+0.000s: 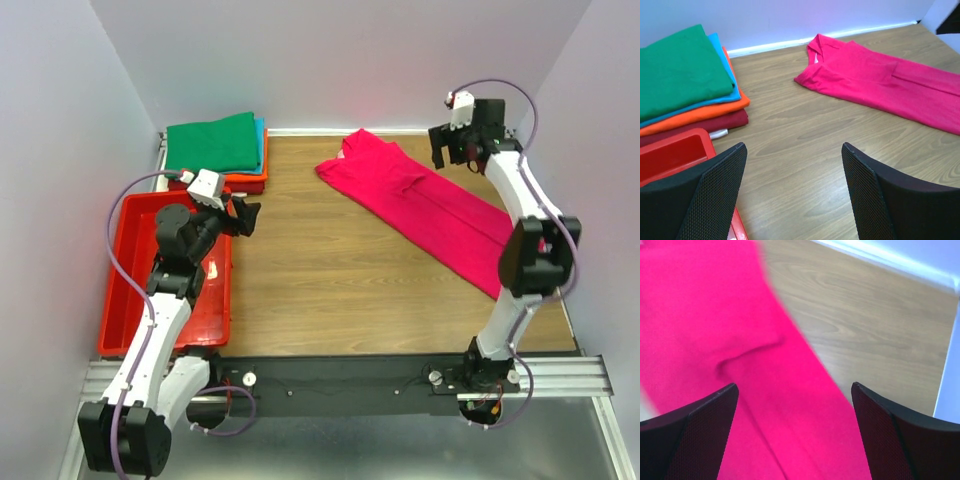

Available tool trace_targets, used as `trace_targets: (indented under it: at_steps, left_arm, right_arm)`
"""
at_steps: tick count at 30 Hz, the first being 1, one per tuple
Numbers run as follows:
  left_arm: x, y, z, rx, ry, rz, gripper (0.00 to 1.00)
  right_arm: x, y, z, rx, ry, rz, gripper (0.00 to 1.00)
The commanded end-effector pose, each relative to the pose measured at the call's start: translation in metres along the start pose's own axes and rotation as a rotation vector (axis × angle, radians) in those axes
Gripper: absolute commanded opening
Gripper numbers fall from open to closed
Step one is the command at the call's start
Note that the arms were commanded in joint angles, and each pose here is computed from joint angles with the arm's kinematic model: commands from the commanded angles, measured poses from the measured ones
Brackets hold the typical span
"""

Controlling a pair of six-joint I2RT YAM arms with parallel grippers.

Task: Fold and stack the t-shirts
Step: Fold the tshirt

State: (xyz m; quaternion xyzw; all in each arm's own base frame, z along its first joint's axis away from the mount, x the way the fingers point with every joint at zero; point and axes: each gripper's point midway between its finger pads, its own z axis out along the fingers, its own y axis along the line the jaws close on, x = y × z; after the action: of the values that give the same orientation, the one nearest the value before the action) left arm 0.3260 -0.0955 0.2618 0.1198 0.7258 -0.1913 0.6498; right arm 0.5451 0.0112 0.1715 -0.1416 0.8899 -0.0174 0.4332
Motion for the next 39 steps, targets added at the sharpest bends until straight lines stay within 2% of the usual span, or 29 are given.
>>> trace_targets:
  at_steps: [1,2,3,5,7,8,10,11,14,20,24,25,26,27,31,36,38,39]
  left_arm:
    - [-0.015,-0.009,-0.006,0.038,-0.053,0.023,0.84]
    - [-0.015,-0.01,-0.006,0.042,-0.057,0.02,0.84]
    - [-0.016,-0.011,-0.007,0.048,-0.06,0.02,0.84]
    - [-0.017,-0.013,-0.007,0.055,-0.064,0.019,0.84]
    - [-0.017,-0.014,-0.007,0.061,-0.063,0.018,0.84]
    - [-0.017,-0.014,-0.007,0.062,-0.063,0.016,0.84]
    - [-0.018,-0.015,-0.007,0.064,-0.064,0.016,0.84]
    - [-0.019,-0.015,-0.008,0.068,-0.068,0.017,0.84]
    - [-0.018,-0.016,-0.008,0.071,-0.066,0.017,0.84]
    - [-0.02,-0.018,-0.009,0.08,-0.072,0.017,0.84]
    - [-0.02,-0.019,-0.01,0.084,-0.075,0.017,0.84]
    - [-0.02,-0.019,-0.01,0.085,-0.073,0.016,0.84]
    - [-0.02,-0.019,-0.01,0.085,-0.074,0.015,0.84]
    - [-0.02,-0.019,-0.01,0.086,-0.076,0.016,0.84]
    - [-0.021,-0.021,-0.011,0.09,-0.078,0.017,0.84]
    - [-0.022,-0.022,-0.011,0.095,-0.082,0.018,0.84]
    - [-0.021,-0.021,-0.011,0.094,-0.08,0.017,0.84]
    - [-0.021,-0.022,-0.011,0.097,-0.079,0.018,0.84]
  right_arm:
    - [0.033,0.071,-0.043,-0.373,-0.06,-0.248,1.0]
    - [0.038,0.091,-0.064,-0.451,-0.079,-0.3,1.0]
    - [0.077,0.112,-0.072,-0.542,0.008,-0.347,1.0]
    - [0.106,0.148,-0.089,-0.568,0.078,-0.476,1.0]
    - [0.135,0.145,-0.088,-0.423,0.178,-0.593,0.98]
    - [0.151,0.16,-0.088,-0.387,0.19,-0.637,0.91]
    - [0.169,0.15,-0.087,-0.269,0.272,-0.639,0.82]
    - [0.175,0.141,-0.084,-0.21,0.309,-0.637,0.69]
    - [0.188,0.137,-0.083,-0.154,0.353,-0.646,0.62]
    - [0.212,0.115,-0.08,-0.007,0.414,-0.667,0.59]
    - [0.226,0.118,-0.075,-0.023,0.447,-0.664,0.56]
    - [0.23,0.117,-0.074,-0.018,0.462,-0.664,0.53]
    - [0.235,0.116,-0.072,-0.007,0.48,-0.665,0.43]
    - [0.236,0.112,-0.071,0.016,0.49,-0.667,0.39]
    - [0.245,0.111,-0.071,0.018,0.517,-0.67,0.32]
    - [0.248,0.119,-0.073,-0.026,0.522,-0.676,0.07]
    - [0.247,0.131,-0.076,-0.079,0.518,-0.679,0.0]
    - [0.24,0.137,-0.074,-0.099,0.5,-0.671,0.0]
